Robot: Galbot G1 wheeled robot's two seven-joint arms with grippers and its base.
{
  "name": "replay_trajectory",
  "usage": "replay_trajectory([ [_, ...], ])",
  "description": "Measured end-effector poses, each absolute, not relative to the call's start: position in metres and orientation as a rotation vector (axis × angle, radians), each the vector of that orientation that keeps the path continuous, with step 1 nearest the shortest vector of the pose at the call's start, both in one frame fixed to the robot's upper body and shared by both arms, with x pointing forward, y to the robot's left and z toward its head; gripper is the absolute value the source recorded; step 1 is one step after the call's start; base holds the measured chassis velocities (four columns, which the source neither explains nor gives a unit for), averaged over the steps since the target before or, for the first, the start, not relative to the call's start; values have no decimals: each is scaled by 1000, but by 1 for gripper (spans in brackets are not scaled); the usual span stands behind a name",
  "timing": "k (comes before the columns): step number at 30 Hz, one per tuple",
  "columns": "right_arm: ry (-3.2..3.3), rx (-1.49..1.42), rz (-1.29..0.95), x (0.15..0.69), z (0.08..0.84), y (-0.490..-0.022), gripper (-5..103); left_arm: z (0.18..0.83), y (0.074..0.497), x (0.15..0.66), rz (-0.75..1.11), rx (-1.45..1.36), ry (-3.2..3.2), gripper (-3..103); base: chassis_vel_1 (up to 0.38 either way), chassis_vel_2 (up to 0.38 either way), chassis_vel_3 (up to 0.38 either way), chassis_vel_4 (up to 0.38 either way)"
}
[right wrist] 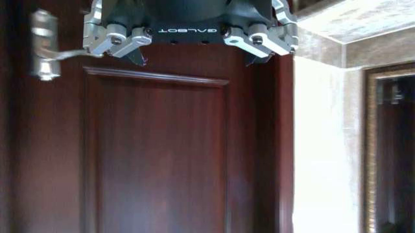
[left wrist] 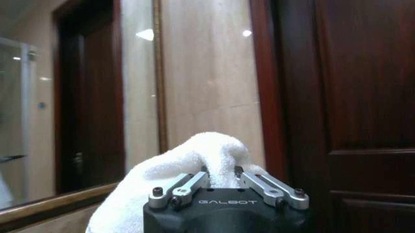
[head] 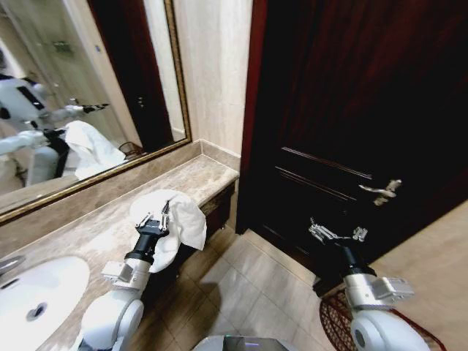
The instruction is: Discard the used towel into the hamper.
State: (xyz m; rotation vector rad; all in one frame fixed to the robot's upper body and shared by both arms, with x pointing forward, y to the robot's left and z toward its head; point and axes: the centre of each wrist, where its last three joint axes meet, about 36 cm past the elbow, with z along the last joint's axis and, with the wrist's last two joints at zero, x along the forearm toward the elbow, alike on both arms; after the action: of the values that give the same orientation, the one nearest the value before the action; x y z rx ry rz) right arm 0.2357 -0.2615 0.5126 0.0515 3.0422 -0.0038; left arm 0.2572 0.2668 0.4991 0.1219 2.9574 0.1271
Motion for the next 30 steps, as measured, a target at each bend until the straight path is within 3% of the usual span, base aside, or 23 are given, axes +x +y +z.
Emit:
replay_trajectory([
  [30,3022,95,-11,226,515,-260,100,492,268,263,119,126,2953,11,-122,-122,-116,-126],
])
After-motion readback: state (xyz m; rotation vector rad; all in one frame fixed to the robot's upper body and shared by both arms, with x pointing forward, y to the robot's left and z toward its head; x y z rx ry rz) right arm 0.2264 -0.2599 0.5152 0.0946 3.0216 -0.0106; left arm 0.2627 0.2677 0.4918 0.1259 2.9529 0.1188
